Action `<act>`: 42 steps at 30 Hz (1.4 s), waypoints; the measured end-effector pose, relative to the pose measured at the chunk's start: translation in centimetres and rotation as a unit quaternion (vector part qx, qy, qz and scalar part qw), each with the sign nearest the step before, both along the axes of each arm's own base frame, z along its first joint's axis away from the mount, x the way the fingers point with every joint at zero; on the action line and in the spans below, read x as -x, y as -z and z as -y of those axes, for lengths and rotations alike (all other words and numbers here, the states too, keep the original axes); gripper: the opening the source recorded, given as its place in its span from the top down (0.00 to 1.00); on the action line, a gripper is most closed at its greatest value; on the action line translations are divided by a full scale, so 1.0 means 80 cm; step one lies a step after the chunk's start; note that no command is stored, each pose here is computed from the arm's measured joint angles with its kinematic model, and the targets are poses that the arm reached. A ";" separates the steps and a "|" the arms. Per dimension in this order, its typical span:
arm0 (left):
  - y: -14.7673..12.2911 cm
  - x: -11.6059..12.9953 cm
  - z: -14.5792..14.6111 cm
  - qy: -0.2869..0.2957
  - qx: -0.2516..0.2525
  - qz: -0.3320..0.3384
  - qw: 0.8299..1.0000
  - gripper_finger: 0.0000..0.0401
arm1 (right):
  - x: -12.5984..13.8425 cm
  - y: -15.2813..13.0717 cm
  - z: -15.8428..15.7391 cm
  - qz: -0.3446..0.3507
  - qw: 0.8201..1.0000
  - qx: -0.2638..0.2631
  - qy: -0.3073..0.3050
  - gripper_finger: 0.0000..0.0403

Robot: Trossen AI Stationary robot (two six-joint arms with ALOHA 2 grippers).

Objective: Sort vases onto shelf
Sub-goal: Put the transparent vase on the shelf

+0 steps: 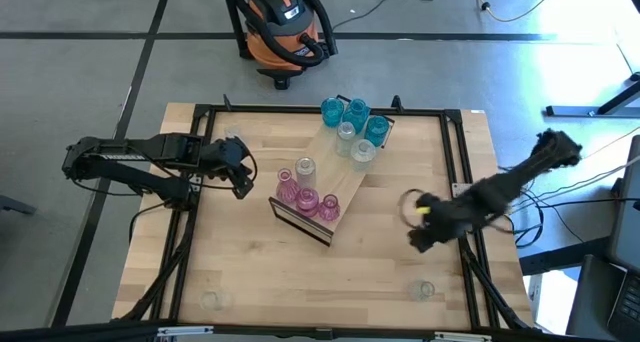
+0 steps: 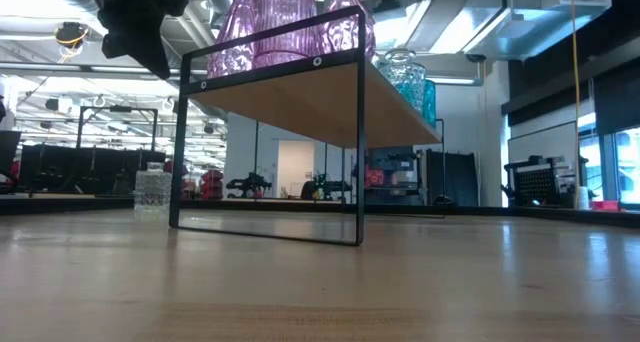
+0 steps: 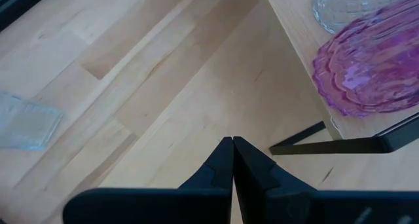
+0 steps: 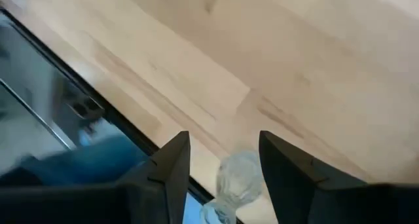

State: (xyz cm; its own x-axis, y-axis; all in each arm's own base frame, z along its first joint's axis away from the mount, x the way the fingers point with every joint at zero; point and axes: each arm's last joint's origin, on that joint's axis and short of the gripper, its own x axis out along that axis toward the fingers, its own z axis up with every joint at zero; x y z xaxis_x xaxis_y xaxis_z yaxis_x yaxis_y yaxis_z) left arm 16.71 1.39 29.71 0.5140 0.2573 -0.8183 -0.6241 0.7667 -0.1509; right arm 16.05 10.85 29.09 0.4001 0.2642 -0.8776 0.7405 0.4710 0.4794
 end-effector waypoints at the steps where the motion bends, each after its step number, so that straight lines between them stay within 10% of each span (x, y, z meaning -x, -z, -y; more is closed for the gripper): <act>1: 0.000 0.000 0.000 0.000 0.000 -0.001 1.000 1.00 | 0.012 -0.005 -0.004 0.013 1.000 0.004 0.011 0.59; 10: 0.000 0.001 -0.001 -0.010 -0.010 -0.003 1.000 1.00 | 0.071 0.002 -0.057 -0.031 0.999 -0.005 -0.005 0.59; 42: 0.002 0.003 -0.001 -0.051 0.019 0.001 0.999 1.00 | 0.038 0.067 -0.114 -0.087 0.994 -0.004 -0.060 0.60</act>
